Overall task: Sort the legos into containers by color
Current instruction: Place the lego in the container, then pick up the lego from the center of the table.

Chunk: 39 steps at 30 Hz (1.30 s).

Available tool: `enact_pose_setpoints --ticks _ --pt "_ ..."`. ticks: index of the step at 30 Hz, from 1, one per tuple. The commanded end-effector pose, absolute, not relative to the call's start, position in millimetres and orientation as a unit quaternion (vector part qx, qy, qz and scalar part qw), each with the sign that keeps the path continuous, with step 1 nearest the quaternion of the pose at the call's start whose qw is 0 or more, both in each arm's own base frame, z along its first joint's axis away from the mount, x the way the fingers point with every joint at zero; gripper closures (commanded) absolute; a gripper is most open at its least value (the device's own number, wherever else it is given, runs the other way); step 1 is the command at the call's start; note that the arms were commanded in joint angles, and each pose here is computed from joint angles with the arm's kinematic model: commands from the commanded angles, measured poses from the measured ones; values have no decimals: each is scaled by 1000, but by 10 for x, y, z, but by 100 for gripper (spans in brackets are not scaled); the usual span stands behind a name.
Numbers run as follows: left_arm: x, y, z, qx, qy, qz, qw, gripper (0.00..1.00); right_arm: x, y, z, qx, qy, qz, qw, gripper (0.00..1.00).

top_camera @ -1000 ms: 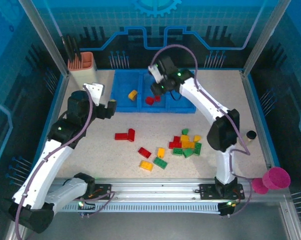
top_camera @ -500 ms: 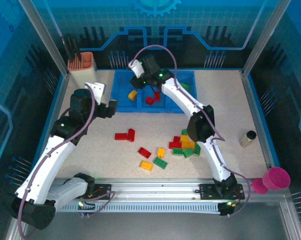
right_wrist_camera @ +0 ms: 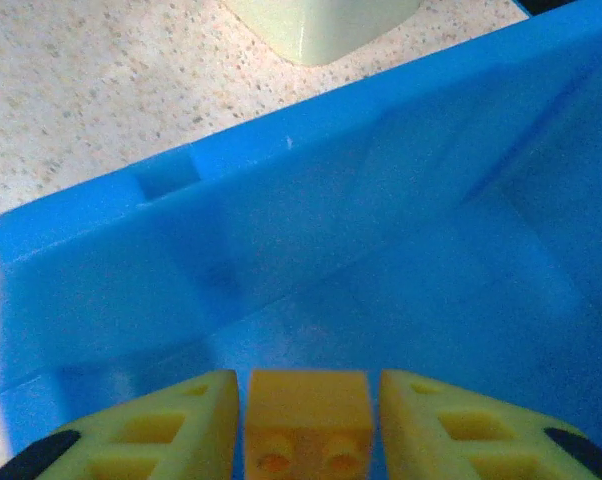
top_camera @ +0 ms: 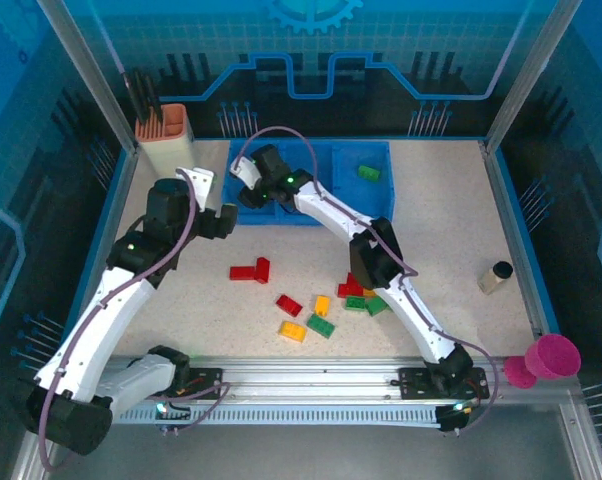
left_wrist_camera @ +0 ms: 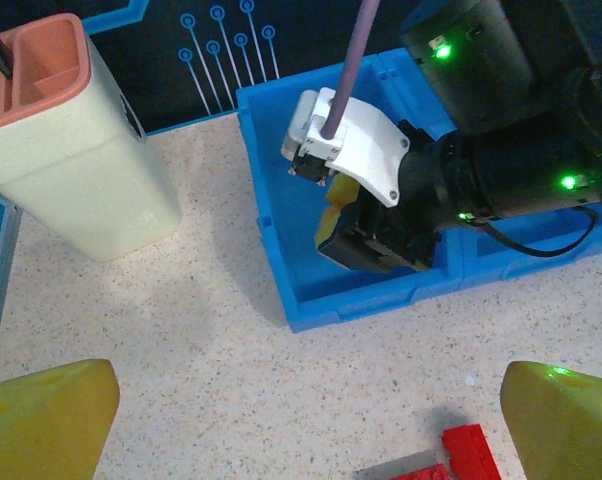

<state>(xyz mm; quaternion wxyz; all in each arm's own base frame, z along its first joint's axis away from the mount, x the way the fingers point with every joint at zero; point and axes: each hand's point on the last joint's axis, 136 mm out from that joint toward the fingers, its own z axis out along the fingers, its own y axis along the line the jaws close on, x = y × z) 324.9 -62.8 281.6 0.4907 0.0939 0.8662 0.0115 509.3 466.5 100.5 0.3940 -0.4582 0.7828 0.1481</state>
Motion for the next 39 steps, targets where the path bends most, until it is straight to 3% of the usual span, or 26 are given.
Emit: enact_pose_setpoints --ticks 1,10,15,21,26,39 --pt "3224 -620 2810 92 866 6 491 1 5162 4618 969 -460 784 128 397 56" --pt "3140 -618 2595 99 883 5 459 1 5112 4630 1175 -454 779 144 406 48" --pt "2947 -602 2296 78 905 -12 417 1 5038 4652 1681 -440 767 180 432 48" --pt "2710 -860 1655 15 934 -122 335 2 4953 4489 2357 -381 770 294 418 45" --pt "2694 -890 1262 -29 948 -128 289 1 4858 4226 2678 -366 770 288 435 43" --pt "3020 -1401 862 1 967 -109 232 9 4587 3266 2409 -295 842 212 399 37"
